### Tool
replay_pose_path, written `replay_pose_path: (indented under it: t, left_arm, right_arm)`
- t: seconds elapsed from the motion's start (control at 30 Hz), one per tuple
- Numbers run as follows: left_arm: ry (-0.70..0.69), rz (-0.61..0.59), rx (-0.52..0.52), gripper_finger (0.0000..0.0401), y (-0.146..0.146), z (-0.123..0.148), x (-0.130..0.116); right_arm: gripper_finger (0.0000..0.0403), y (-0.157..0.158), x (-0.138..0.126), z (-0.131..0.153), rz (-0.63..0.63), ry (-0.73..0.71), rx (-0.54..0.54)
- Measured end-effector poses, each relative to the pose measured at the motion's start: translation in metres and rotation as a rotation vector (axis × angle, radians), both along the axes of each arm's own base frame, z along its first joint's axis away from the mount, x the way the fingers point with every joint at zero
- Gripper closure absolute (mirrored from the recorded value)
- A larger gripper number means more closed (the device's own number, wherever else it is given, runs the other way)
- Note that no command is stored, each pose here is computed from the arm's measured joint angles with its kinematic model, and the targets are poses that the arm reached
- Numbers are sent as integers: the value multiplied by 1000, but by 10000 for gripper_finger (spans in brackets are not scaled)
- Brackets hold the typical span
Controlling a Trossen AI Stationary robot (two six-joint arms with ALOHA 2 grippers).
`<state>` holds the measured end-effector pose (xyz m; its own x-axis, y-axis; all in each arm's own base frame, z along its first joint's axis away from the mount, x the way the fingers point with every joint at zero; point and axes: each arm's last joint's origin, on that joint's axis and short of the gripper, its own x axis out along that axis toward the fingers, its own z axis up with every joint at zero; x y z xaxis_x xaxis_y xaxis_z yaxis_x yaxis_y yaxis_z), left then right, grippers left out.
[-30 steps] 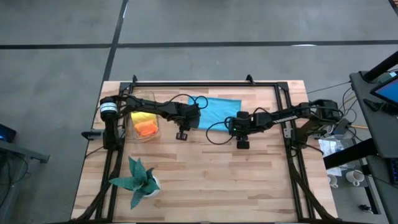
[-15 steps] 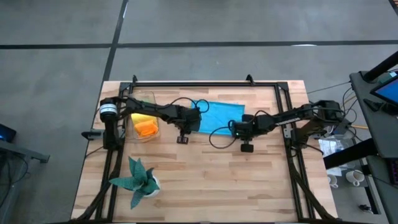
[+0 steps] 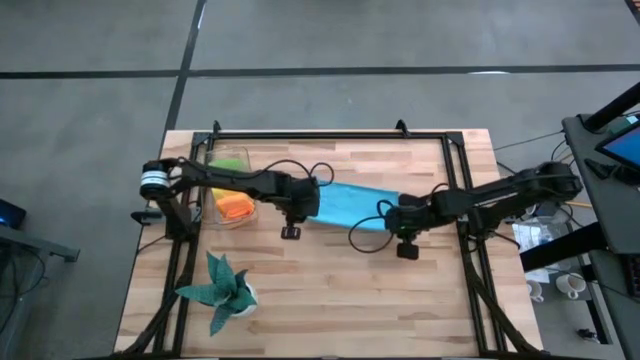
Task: Roll microfiber towels into tight, uniform cylinder then place into a basket
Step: Fold the blue microfiber towel
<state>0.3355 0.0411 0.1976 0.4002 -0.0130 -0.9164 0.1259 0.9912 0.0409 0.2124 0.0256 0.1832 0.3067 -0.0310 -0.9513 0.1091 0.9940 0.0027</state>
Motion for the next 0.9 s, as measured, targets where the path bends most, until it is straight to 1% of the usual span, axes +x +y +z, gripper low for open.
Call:
replay_pose_path:
  t: [0.07, 0.2, 0.3, 0.37, 0.57, 0.63, 0.77, 0.9]
  left_arm:
    - [-30, 8, 2, 401, 1, 10, 0]
    - [-122, 39, 16, 401, 13, 29, 3]
    - [-146, 74, 25, 401, 26, 30, 4]
    - [-168, 103, 35, 401, 36, 28, 6]
    - [-155, 185, 54, 401, 65, 10, 10]
    - [-151, 213, 76, 401, 73, 3, 12]
    - [-130, 253, 120, 401, 83, -13, 18]
    - [-149, 267, 140, 401, 87, -22, 24]
  right_arm:
    - [394, -1, -4, 8, -3, -38, 0]
    - [394, -11, -11, 19, -66, -85, -88]
    - [394, -20, -14, 20, -116, -83, -126]
    - [394, -26, -15, 18, -145, -70, -135]
    - [394, -45, -11, 4, -227, -2, -169]
    - [394, -51, -8, -1, -248, 24, -191]
    - [394, -60, -2, -12, -268, 72, -219]
    - [394, -66, 5, -26, -274, 106, -227]
